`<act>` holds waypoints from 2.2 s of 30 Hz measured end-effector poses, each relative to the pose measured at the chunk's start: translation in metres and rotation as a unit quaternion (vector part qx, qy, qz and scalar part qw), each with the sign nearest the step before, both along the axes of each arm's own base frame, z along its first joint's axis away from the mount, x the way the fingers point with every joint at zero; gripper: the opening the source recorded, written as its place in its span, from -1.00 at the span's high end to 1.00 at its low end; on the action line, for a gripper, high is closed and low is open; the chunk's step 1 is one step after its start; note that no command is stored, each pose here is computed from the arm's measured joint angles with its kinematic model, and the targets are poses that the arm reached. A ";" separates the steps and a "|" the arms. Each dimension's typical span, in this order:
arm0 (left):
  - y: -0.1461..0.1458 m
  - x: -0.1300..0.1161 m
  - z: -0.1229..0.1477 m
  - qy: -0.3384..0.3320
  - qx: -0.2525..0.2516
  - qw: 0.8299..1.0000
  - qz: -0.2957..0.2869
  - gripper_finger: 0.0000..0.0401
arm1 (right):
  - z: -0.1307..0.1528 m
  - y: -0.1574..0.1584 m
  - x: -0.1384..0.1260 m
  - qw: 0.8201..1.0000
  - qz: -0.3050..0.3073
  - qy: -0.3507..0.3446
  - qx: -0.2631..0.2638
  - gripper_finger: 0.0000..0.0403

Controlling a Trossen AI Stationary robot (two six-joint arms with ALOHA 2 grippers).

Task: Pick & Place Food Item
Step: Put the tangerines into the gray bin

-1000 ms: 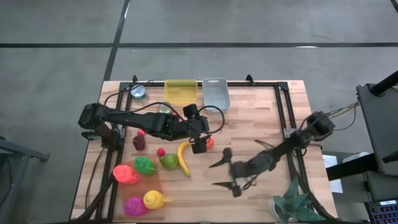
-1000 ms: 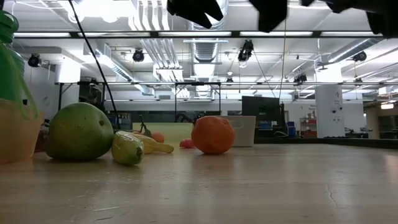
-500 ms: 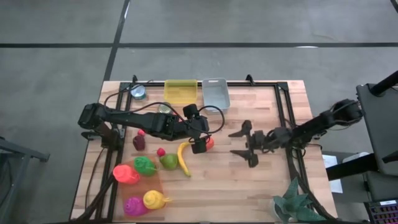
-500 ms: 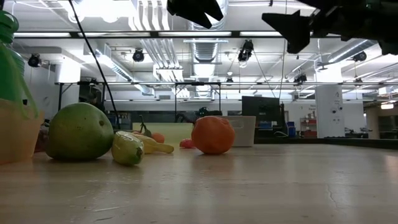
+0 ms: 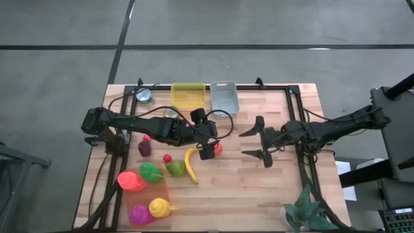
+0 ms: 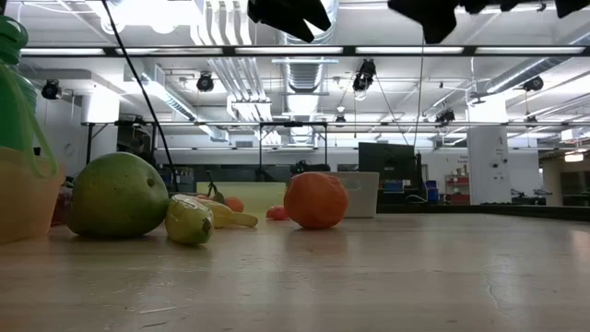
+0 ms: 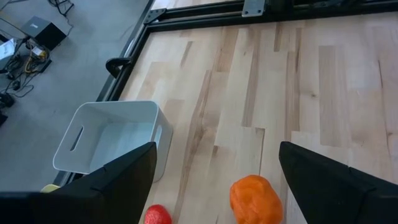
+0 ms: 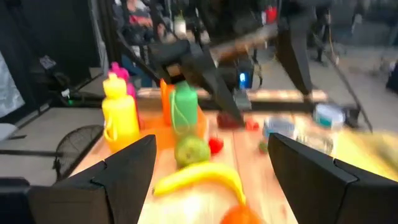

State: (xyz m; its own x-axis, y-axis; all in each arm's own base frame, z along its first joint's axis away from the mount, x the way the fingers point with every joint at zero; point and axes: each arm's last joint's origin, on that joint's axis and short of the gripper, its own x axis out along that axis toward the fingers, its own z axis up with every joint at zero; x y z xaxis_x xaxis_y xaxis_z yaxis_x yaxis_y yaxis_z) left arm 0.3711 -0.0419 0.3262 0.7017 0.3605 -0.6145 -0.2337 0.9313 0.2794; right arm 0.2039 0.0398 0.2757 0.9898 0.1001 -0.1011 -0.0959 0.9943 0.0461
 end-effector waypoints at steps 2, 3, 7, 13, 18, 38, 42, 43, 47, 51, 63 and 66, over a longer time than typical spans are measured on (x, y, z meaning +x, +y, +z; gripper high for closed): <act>0.000 0.000 0.000 0.000 0.000 1.000 0.000 -0.71 | -0.001 0.002 0.002 1.000 0.007 -0.021 -0.016 -0.52; 0.000 0.000 0.000 0.000 0.000 1.000 0.000 -0.71 | -0.004 0.003 0.003 0.999 0.009 -0.031 -0.021 -0.52; 0.000 0.000 0.000 0.000 0.000 1.000 0.000 -0.71 | -0.024 0.003 0.000 0.998 0.013 -0.061 -0.018 -0.52; 0.000 0.000 0.000 0.000 0.000 1.000 0.000 -0.71 | -0.047 0.000 -0.013 0.995 0.005 -0.094 0.015 -0.52; 0.000 0.000 0.000 0.000 0.000 1.000 0.000 -0.71 | -0.053 -0.002 -0.020 0.994 0.004 -0.108 0.004 -0.52; -0.004 -0.002 -0.001 -0.027 -0.073 0.995 0.056 -0.71 | -0.073 -0.003 -0.027 0.997 0.005 -0.074 -0.013 -0.52; 0.000 -0.005 -0.003 0.004 -0.049 0.998 0.044 -0.71 | -0.076 -0.003 -0.028 0.997 0.005 -0.071 -0.014 -0.52; 0.002 -0.007 -0.003 0.018 -0.036 0.999 0.037 -0.71 | -0.076 -0.003 -0.028 0.997 0.005 -0.070 -0.014 -0.52; 0.012 -0.012 -0.006 0.065 0.005 0.997 0.042 -0.71 | -0.076 -0.003 -0.028 0.997 0.004 -0.070 -0.014 -0.52; 0.017 -0.020 -0.011 0.108 0.018 0.992 0.063 -0.71 | -0.076 -0.003 -0.028 0.997 0.004 -0.070 -0.014 -0.52; 0.030 -0.032 -0.044 0.156 -0.003 0.978 0.140 -0.71 | -0.076 -0.003 -0.028 0.997 0.004 -0.071 -0.014 -0.52; 0.044 -0.034 -0.055 0.157 -0.026 0.971 0.176 -0.71 | -0.076 -0.003 -0.028 0.997 0.004 -0.071 -0.014 -0.52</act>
